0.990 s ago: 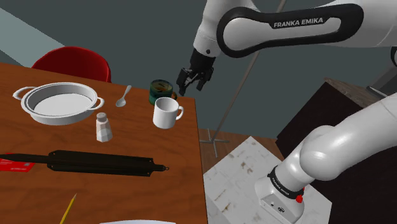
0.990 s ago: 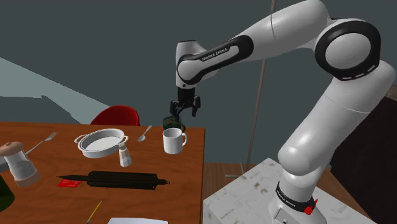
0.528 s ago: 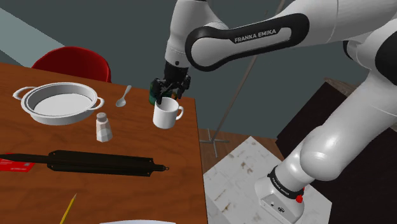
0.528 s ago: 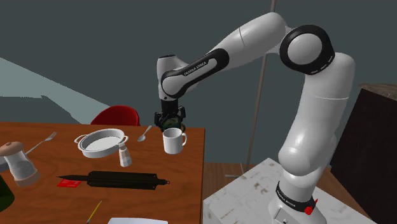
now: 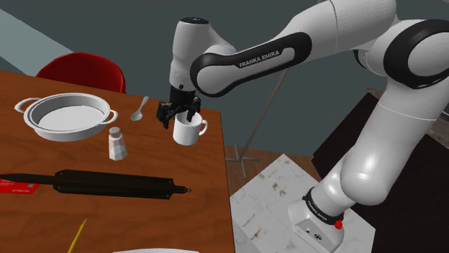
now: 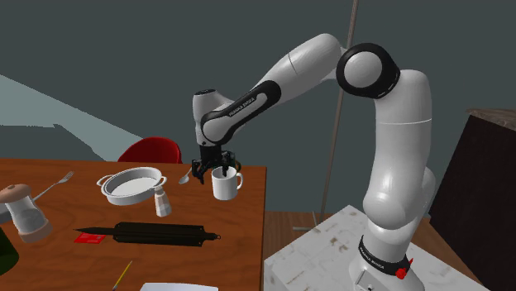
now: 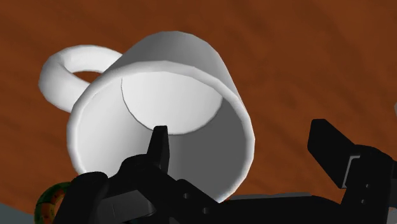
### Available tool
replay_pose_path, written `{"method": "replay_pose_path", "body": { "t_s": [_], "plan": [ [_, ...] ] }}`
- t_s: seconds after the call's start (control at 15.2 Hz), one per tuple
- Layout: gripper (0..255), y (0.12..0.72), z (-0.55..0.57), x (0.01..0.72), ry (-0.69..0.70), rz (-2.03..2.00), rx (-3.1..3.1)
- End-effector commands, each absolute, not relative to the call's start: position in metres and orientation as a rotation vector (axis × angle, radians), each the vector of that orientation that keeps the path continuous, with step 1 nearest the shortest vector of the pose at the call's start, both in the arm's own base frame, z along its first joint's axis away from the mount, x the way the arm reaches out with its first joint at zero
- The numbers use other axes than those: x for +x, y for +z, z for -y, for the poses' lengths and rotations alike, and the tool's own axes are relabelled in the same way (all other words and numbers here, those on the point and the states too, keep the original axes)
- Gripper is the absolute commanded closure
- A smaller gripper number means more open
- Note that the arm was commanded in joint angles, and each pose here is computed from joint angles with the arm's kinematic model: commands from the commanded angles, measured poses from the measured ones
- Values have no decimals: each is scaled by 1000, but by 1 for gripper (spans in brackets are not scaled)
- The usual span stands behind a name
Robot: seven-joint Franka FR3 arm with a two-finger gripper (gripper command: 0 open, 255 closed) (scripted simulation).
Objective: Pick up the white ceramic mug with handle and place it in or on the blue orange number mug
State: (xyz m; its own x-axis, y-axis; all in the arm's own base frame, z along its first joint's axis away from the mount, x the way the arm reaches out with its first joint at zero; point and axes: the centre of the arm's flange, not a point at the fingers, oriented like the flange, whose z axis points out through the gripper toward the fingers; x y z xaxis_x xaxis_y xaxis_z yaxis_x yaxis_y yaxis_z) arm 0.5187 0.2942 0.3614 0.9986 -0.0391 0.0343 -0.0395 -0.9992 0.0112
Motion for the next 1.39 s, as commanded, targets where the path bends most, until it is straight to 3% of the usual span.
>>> {"method": "replay_pose_path", "body": {
  "t_s": [0.0, 0.59, 0.66, 1.32],
  "plan": [
    [0, 351, -295, 518, 54, 62, 3129],
    [0, 343, -294, 519, 54, 62, 3129],
    [255, 343, -294, 519, 54, 62, 3129],
    [255, 348, -294, 519, 54, 62, 3129]
  ]
}}
